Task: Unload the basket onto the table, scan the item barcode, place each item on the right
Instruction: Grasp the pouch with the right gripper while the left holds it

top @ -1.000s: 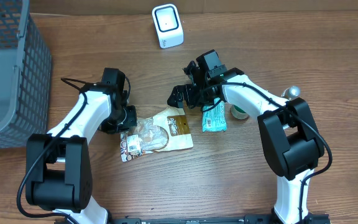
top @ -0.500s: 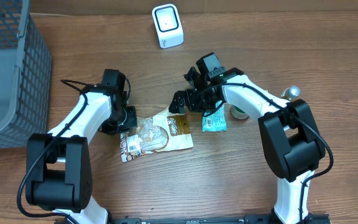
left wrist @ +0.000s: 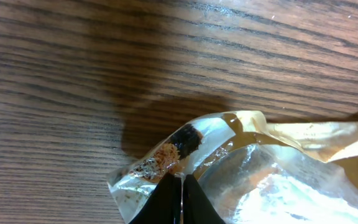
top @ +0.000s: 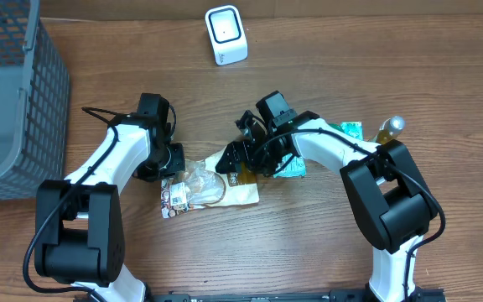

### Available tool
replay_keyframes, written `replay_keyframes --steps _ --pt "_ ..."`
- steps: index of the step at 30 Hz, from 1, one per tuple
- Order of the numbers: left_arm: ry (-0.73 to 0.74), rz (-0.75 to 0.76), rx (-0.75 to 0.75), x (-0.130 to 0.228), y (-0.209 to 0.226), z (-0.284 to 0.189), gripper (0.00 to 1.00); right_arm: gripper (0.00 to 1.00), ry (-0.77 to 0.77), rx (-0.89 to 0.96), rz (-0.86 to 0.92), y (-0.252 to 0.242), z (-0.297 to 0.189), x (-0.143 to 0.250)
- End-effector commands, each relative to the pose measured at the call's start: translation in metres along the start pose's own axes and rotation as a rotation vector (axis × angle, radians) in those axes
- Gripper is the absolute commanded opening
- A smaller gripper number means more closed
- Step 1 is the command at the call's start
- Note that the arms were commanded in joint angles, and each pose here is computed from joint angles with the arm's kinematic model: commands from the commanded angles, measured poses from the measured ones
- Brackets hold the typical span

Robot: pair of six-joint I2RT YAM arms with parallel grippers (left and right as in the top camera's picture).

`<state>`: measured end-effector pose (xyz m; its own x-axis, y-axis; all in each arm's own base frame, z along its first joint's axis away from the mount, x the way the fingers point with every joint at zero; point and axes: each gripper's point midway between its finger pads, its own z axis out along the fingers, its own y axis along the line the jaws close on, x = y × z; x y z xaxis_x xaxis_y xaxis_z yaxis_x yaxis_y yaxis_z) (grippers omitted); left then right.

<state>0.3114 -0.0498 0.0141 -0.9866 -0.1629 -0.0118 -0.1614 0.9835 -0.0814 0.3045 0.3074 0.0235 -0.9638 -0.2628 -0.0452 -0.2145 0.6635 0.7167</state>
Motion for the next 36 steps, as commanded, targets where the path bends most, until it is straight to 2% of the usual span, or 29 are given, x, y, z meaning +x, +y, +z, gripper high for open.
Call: replay_keyframes --steps 1,9,17,24,29,35,36 --pt "0.010 -0.006 -0.008 0.003 0.001 0.004 0.09 0.84 0.064 0.050 0.112 -0.028 0.021 0.026" --pt "0.009 -0.006 -0.007 0.003 0.000 0.004 0.09 0.77 0.057 0.032 0.110 -0.016 0.035 0.029" --pt "0.006 -0.006 -0.007 0.002 0.000 0.004 0.10 0.63 0.047 0.031 0.066 0.002 0.051 0.031" --pt "0.006 -0.006 -0.006 0.002 0.000 0.004 0.11 0.60 0.026 0.015 0.032 0.008 0.054 0.025" --pt "0.001 -0.005 -0.005 0.001 0.000 0.004 0.13 0.41 0.023 0.013 0.030 0.009 0.054 0.024" --pt "-0.005 -0.005 -0.003 0.000 -0.001 0.004 0.14 0.35 0.030 -0.028 0.013 0.016 0.053 0.024" --pt "-0.006 -0.005 -0.002 -0.001 -0.001 0.004 0.08 0.35 0.032 -0.037 0.011 0.018 0.053 0.024"
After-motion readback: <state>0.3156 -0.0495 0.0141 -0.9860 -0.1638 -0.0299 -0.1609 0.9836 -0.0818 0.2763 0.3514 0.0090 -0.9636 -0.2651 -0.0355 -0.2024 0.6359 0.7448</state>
